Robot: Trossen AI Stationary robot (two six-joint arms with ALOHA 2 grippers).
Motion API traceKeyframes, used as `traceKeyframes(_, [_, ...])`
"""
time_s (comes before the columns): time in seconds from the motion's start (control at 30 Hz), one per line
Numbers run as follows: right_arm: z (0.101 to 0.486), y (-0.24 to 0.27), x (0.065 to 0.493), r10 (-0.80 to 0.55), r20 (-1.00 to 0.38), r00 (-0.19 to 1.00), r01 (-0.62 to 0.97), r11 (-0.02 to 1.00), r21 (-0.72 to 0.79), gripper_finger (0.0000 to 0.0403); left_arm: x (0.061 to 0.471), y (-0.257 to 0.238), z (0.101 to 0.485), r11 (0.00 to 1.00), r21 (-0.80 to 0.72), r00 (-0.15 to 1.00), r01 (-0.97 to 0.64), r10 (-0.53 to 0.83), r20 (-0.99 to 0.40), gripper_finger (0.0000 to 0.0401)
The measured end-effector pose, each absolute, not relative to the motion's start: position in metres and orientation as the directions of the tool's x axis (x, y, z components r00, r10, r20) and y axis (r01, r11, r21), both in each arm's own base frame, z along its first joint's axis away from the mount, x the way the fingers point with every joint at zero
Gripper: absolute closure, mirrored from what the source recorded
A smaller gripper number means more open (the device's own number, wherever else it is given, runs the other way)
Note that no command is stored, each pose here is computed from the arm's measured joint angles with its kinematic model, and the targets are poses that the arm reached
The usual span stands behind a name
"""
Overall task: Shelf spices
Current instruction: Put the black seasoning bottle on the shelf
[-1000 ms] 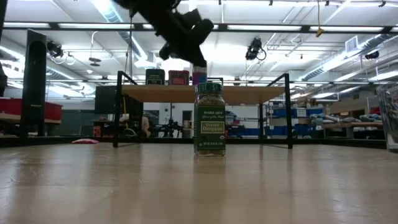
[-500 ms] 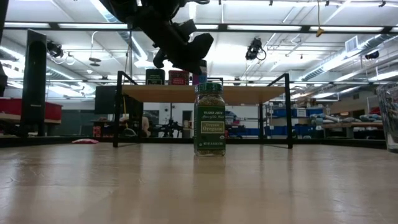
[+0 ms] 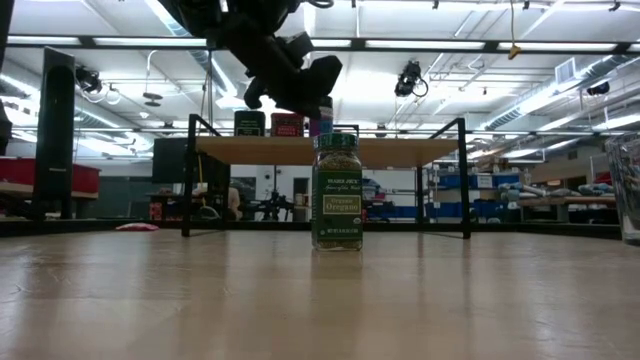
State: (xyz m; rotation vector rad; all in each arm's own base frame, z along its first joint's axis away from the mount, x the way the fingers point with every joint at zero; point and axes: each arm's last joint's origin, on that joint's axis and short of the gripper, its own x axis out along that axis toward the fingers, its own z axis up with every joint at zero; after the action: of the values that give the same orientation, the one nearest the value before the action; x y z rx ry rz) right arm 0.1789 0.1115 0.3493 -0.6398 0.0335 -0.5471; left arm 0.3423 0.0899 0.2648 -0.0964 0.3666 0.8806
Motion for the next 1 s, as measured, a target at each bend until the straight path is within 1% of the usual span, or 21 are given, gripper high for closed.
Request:
traceKeyframes(0.47, [0.3493,0.1115,0.1789,-0.495,0.135,0.858,0.475,0.666,-0.575,0.0364,0.3445,0.0909,0.2695,0.644,0.053,0.600,-0.763,0.737,-0.311,0.0401])
traceKeyframes(1.0, [0.3493,0.1115,0.1789,-0.495,0.135,0.859,0.475,0.666,-0.575,0.0364,0.3447,0.0936,0.2718,0.641,0.040,0.603,-0.767,0.741,-0.295,0.0401])
